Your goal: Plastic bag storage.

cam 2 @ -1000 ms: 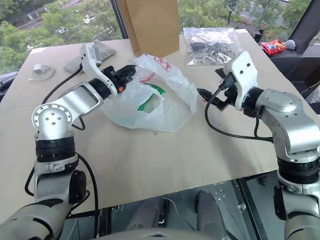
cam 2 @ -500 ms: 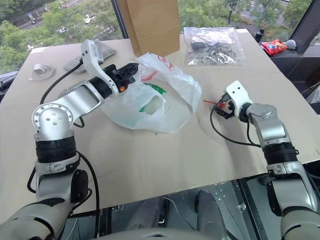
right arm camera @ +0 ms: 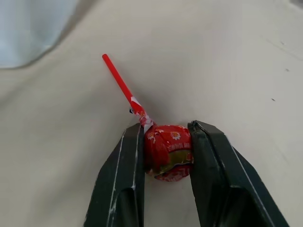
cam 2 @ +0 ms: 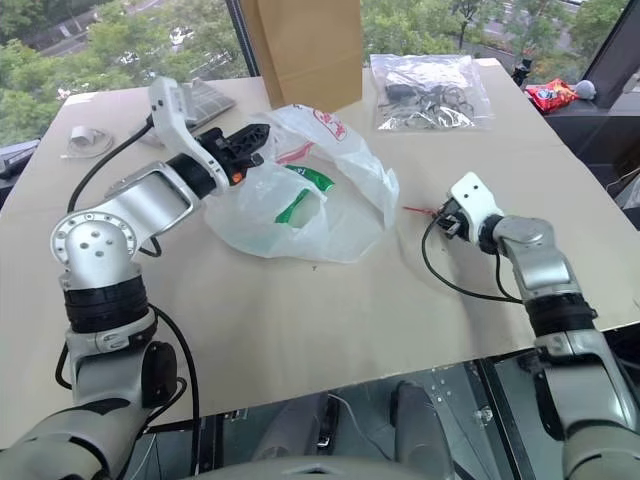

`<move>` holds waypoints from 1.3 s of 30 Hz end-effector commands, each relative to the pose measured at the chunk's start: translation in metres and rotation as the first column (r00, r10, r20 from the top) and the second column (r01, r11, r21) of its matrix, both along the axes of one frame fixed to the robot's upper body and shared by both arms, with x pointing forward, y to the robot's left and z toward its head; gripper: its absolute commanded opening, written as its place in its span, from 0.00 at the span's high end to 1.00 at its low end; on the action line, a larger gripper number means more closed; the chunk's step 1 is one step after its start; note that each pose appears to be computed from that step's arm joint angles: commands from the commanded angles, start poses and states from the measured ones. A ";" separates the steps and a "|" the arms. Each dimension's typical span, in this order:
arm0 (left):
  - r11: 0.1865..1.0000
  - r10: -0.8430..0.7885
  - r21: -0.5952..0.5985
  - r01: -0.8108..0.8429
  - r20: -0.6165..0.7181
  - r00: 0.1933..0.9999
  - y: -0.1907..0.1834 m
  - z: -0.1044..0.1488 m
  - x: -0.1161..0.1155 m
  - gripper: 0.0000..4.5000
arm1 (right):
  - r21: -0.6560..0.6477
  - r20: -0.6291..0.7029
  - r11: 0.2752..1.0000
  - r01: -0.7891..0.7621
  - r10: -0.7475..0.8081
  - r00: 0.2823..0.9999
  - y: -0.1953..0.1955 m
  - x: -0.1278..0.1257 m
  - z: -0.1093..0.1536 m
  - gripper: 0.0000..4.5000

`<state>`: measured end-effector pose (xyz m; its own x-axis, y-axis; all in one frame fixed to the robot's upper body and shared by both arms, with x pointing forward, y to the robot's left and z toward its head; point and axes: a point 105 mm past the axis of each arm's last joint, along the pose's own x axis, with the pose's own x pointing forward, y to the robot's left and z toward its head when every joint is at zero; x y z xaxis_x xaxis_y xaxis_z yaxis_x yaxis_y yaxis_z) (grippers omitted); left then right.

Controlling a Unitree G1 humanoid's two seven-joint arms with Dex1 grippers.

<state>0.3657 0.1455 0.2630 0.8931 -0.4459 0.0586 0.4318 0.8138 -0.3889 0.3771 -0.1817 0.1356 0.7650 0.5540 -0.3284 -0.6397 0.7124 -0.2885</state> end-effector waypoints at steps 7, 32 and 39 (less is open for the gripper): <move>0.970 -0.200 0.160 0.182 0.105 0.974 -0.013 0.015 -0.027 1.00 | 0.133 0.045 0.956 -0.262 0.259 0.965 0.075 -0.079 0.065 0.82; 0.968 -0.145 0.221 0.115 0.127 0.981 -0.005 0.011 -0.034 1.00 | 0.280 0.285 0.890 -0.360 0.281 0.916 0.218 0.007 0.094 0.00; 0.968 -0.078 0.247 0.040 0.147 0.986 0.010 0.006 -0.024 1.00 | 0.226 0.286 0.896 -0.382 0.314 0.905 0.180 -0.030 0.096 0.00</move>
